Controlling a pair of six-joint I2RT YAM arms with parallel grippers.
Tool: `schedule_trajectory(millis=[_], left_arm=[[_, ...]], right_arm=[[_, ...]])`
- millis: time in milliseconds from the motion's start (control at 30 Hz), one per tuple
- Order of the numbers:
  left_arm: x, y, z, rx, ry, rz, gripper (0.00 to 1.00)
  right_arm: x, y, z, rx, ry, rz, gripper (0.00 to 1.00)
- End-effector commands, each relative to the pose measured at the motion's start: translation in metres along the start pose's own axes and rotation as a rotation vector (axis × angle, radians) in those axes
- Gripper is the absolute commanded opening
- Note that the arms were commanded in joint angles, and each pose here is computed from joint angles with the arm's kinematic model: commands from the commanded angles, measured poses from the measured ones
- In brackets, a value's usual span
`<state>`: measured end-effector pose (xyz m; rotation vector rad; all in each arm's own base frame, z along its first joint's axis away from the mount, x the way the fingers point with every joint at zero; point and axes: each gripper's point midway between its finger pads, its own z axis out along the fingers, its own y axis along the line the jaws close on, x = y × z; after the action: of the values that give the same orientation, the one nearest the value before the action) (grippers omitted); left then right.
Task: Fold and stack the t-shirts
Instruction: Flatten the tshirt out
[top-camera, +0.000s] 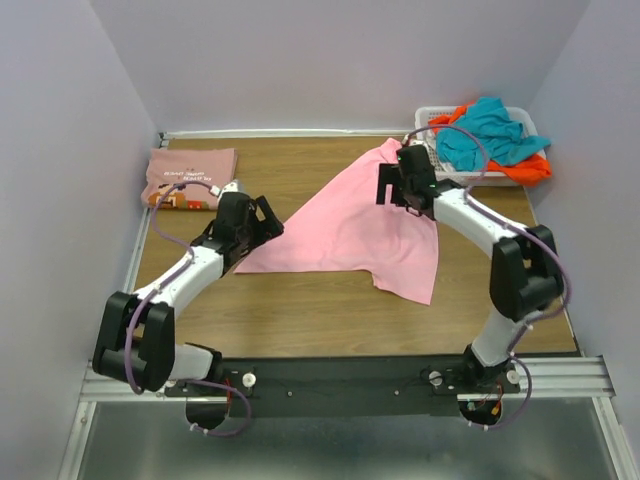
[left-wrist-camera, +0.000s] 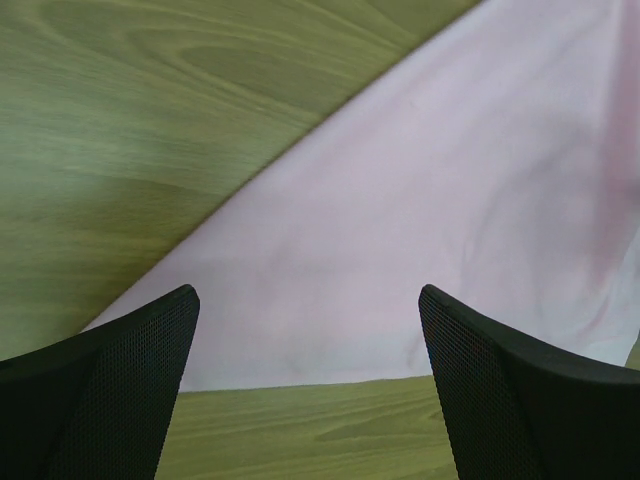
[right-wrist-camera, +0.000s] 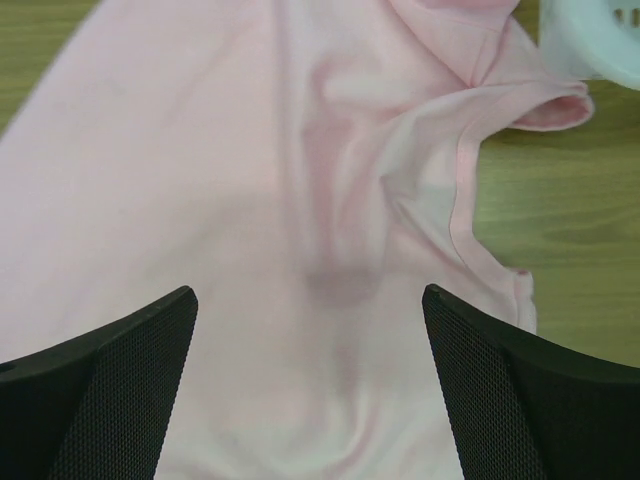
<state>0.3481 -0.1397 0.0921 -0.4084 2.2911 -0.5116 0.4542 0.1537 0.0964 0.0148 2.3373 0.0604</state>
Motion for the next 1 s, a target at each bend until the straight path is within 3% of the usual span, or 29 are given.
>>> schedule_trajectory(millis=[0,200,333,433,467,633,667,733,767,833,967], left_arm=[[-0.003,0.059,-0.023,-0.216,-0.078,-0.144,0.98],[0.023,0.115,-0.039,-0.353,-0.065,-0.252,0.98],[0.042,0.126,-0.038,-0.363,-0.024,-0.277,0.97],[0.054,0.128,-0.032,-0.348,0.011,-0.273,0.84],[0.053,0.125,-0.03,-0.335,0.013,-0.272,0.75],[0.057,0.124,-0.026,-0.32,0.038,-0.264,0.49],[0.057,0.123,-0.025,-0.316,0.038,-0.263,0.37],[0.057,0.121,-0.026,-0.306,0.042,-0.258,0.26],[0.058,0.121,-0.026,-0.305,0.043,-0.257,0.12],[0.057,0.121,-0.026,-0.302,0.04,-0.254,0.0],[0.051,0.115,-0.029,-0.269,0.019,-0.227,0.0]], right_arm=[[0.006,0.002,-0.041,-0.054,-0.021,0.083,1.0],[0.026,-0.022,-0.077,-0.009,-0.058,0.175,1.0],[0.032,-0.027,-0.09,-0.011,-0.075,0.21,1.0],[0.033,-0.032,-0.095,0.006,-0.089,0.227,1.0],[0.033,-0.033,-0.096,0.009,-0.092,0.232,1.0],[0.041,-0.035,-0.099,0.008,-0.089,0.251,1.0],[0.043,-0.036,-0.099,0.008,-0.085,0.252,1.0],[0.046,-0.038,-0.101,0.013,-0.088,0.255,1.0],[0.047,-0.038,-0.102,0.014,-0.087,0.256,1.0],[0.05,-0.04,-0.105,0.013,-0.088,0.26,1.0],[0.069,-0.038,-0.109,-0.013,-0.041,0.276,1.0]])
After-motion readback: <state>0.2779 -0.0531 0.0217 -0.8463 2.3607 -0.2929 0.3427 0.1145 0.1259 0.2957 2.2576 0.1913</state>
